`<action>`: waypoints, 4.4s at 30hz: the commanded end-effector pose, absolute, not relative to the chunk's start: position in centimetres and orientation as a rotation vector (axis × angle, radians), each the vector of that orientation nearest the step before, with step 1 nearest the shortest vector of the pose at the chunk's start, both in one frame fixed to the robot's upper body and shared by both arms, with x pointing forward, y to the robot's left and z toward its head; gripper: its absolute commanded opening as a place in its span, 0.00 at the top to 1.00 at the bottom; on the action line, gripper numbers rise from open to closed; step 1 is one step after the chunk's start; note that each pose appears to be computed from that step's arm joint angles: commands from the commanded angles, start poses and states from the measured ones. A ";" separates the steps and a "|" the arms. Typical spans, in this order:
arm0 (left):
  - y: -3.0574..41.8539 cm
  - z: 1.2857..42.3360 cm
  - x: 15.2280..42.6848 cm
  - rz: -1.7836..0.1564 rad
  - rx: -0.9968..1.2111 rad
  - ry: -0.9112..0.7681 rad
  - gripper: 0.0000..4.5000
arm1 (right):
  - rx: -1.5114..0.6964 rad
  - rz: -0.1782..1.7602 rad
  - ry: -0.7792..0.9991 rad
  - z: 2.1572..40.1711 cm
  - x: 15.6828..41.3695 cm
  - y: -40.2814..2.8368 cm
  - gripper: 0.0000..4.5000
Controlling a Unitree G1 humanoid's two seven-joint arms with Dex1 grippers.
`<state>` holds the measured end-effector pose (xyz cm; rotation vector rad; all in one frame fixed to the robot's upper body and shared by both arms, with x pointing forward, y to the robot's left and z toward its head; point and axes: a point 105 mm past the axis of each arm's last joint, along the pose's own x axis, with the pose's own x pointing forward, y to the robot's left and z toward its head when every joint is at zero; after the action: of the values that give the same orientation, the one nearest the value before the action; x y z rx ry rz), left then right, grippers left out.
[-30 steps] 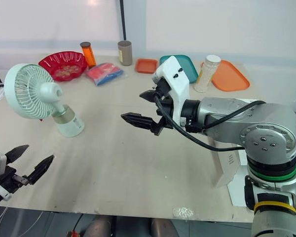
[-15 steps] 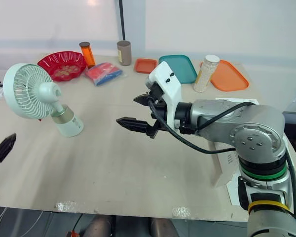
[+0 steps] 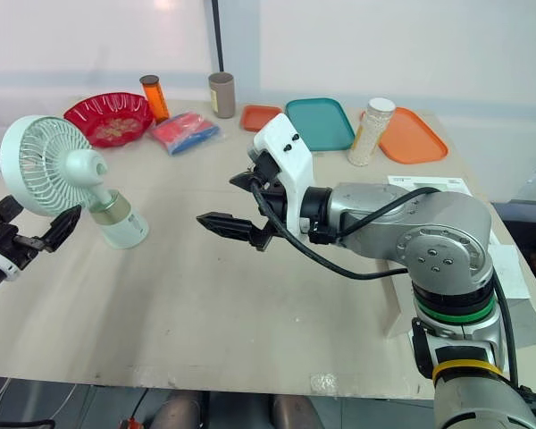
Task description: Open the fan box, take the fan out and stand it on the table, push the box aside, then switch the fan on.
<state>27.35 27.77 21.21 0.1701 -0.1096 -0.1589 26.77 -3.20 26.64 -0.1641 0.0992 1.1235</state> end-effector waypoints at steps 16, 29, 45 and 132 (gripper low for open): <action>28.9 23.0 27.4 -0.079 0.207 -0.156 0.12 | -0.159 1.099 0.042 27.4 26.4 -3.3 0.00; 28.9 23.6 27.8 -0.083 0.188 -0.182 0.34 | -0.155 1.106 0.043 27.3 26.2 -3.2 0.00; 28.7 23.6 28.0 -0.089 0.183 -0.192 0.53 | -0.157 1.110 0.046 27.1 26.1 -3.2 0.00; 17.6 27.8 29.6 -0.474 0.109 -0.208 0.54 | -0.045 0.892 0.006 25.0 33.8 5.5 0.33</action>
<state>30.48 17.97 25.67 0.0768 -0.1200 -0.4606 33.84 5.47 23.07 -0.0661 0.0758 0.8940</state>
